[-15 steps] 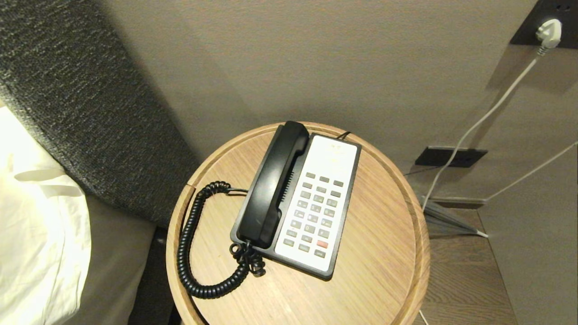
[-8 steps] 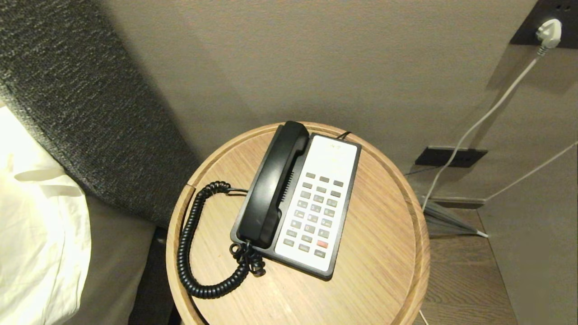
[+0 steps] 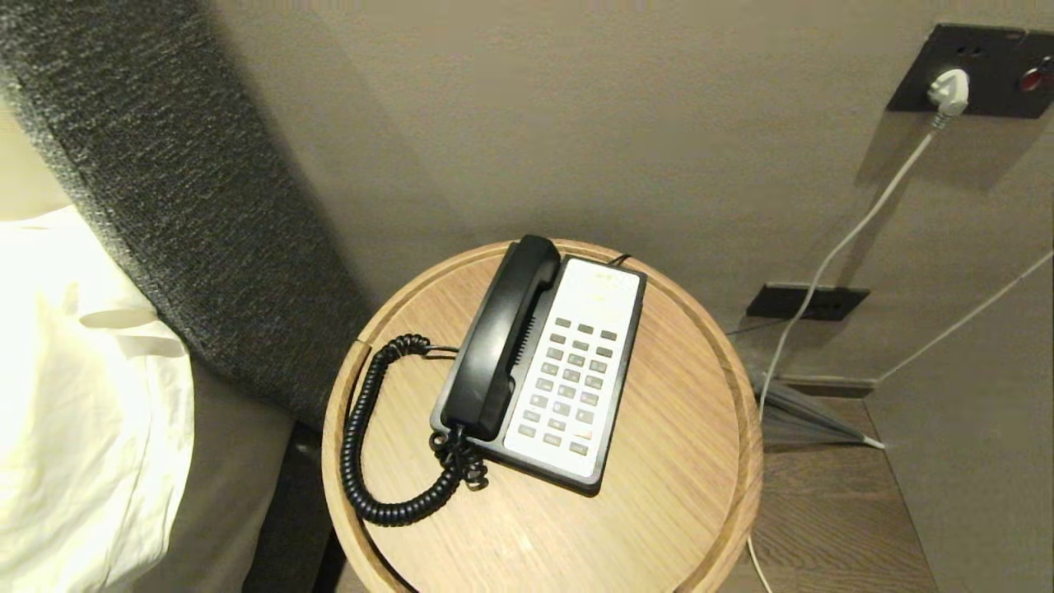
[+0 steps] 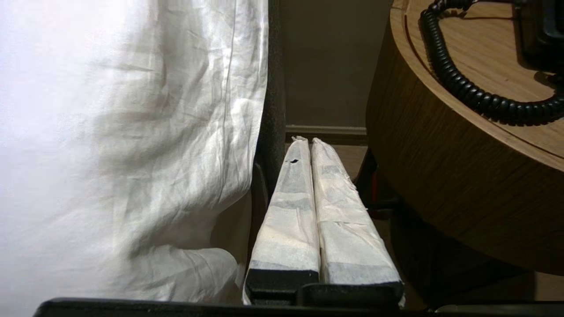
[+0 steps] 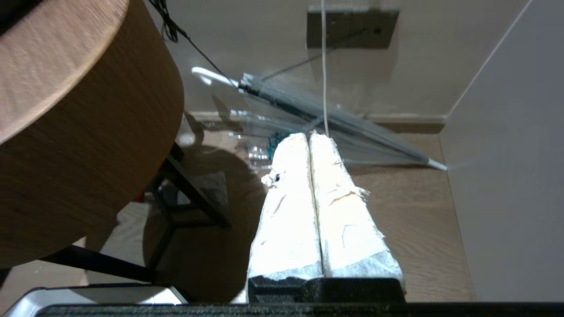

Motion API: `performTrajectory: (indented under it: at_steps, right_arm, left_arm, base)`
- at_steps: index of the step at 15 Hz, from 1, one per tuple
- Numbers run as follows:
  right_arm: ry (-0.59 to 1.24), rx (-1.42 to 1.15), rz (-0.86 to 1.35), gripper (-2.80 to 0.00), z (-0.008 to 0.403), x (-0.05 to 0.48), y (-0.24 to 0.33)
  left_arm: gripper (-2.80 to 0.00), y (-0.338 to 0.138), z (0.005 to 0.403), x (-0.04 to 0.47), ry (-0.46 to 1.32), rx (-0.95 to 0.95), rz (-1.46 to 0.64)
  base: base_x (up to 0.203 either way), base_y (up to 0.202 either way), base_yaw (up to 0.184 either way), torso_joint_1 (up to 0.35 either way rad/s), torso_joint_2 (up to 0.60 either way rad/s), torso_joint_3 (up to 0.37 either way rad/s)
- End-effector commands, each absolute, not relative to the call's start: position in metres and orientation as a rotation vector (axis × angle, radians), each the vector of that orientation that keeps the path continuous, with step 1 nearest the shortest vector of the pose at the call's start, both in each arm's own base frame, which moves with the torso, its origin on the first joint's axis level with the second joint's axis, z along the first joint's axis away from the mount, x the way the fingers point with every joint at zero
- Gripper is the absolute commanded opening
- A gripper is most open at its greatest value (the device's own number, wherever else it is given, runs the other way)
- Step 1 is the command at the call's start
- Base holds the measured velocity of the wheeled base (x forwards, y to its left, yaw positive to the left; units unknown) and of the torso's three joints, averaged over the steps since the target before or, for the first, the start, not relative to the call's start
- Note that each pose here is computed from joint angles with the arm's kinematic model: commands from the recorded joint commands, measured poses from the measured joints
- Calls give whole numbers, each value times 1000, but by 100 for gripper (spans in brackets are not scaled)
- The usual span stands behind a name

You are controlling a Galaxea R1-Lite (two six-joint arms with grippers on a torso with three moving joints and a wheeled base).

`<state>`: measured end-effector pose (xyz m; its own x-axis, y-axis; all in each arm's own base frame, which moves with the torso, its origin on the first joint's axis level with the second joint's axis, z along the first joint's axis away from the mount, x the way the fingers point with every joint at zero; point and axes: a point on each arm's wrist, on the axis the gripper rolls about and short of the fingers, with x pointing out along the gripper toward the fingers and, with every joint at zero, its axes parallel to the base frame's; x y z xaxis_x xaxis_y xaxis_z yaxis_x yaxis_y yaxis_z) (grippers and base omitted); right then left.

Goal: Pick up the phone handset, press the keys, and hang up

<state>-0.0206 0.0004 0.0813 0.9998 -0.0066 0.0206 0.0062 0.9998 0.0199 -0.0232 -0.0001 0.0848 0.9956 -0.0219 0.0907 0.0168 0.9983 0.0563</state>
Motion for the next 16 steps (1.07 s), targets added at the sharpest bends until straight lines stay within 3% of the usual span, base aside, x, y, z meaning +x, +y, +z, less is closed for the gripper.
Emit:
performTrajectory:
  at_steps: [1,16]
  right_arm:
    - [2,20,-6,-280,76,-19,0]
    - [3,20,-6,-280,76,-19,0]
  left_arm:
    - [-280,0,74,-20,-51,53,-17]
    - [-280,0,74,-20,-52,29,-13]
  base:
    - [0,0,0,2,2,203]
    - [0,0,0,2,3,204]
